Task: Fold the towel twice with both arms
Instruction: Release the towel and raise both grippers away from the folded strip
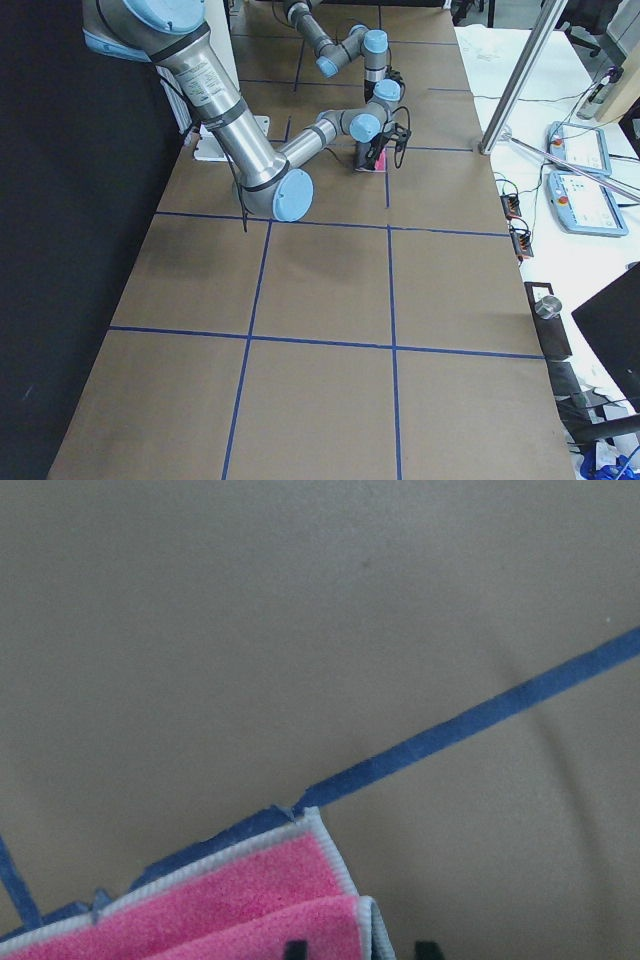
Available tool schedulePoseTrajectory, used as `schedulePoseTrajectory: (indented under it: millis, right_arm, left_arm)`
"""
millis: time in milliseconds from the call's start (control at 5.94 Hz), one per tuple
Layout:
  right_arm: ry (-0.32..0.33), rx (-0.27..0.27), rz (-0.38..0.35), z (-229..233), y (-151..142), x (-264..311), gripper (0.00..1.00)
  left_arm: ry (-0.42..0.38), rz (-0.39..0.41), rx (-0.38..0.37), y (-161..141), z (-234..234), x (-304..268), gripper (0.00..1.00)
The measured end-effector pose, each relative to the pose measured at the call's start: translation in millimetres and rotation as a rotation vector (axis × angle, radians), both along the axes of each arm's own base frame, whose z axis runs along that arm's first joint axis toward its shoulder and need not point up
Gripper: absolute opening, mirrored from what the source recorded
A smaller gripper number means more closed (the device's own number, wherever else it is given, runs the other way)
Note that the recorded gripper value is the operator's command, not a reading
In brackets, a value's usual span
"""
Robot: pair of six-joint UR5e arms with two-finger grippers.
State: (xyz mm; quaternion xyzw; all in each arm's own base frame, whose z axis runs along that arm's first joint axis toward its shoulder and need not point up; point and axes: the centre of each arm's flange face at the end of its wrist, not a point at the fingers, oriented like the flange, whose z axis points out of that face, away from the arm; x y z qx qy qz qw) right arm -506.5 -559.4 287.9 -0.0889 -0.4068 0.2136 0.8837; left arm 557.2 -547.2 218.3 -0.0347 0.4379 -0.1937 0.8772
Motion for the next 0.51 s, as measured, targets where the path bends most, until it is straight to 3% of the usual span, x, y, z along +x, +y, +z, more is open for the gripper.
schedulePoseTrajectory:
  millis: [505]
  right_arm:
    - [-0.001,0.054,-0.022,26.5,-43.3,66.7,1.0]
  left_arm:
    - [0.023,0.031,0.022,-26.5,9.9,-41.6,1.0]
